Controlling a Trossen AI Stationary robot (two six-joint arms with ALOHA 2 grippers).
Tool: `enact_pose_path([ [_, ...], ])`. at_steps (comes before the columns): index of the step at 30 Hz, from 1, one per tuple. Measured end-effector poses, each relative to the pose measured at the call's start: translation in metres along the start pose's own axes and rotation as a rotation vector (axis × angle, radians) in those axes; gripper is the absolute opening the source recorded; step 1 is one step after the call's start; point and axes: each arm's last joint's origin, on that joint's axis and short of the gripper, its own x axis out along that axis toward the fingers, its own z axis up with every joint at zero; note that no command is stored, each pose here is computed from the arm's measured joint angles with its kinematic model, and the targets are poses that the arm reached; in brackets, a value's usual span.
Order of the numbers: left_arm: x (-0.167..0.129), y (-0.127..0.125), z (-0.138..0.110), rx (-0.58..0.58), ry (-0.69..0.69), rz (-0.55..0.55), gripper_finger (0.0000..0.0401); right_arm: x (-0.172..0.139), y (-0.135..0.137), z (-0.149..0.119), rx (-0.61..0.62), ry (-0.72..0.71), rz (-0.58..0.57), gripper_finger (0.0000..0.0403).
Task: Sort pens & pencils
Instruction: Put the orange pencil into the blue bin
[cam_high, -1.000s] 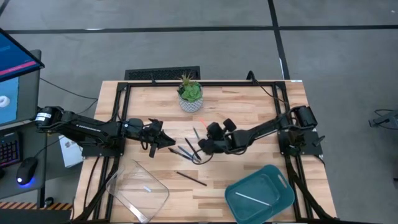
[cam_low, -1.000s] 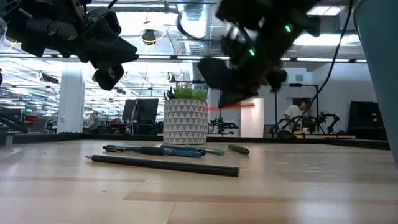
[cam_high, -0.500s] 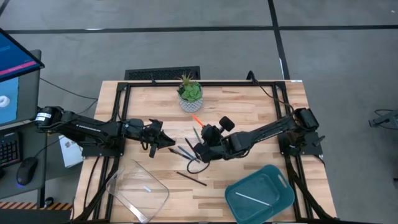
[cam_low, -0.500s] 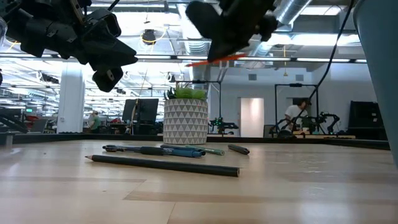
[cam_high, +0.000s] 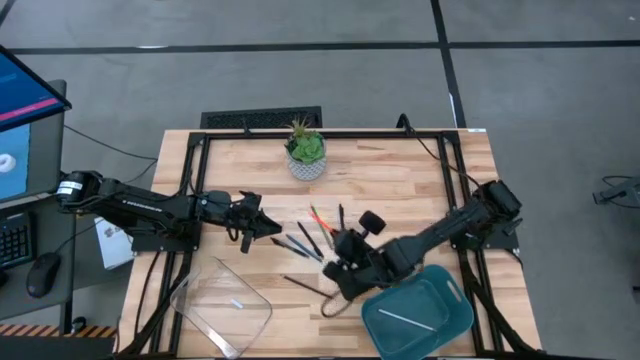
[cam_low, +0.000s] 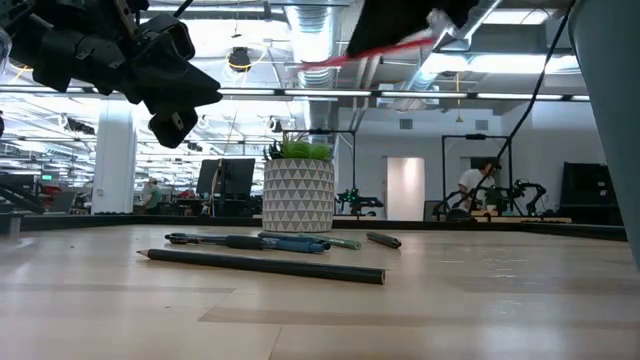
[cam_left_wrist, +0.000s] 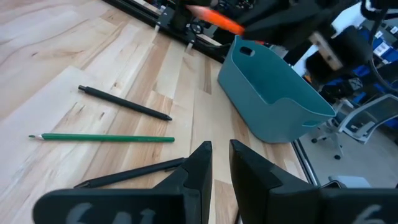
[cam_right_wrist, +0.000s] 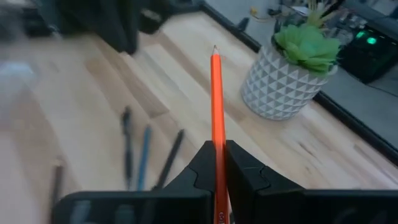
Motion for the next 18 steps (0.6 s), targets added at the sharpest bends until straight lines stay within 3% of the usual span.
enact_pose_path([
  [10, 0.0, 0.001, 0.001, 0.002, -0.018, 0.032, 0.0046, -0.081, -0.012, -0.006, -0.009, -0.089, 0.103, 0.0043],
  [18, 0.0, 0.001, 0.002, 0.008, -0.035, 0.042, 0.0046, -0.126, -0.022, -0.019, -0.051, -0.1, 0.197, 0.0043],
])
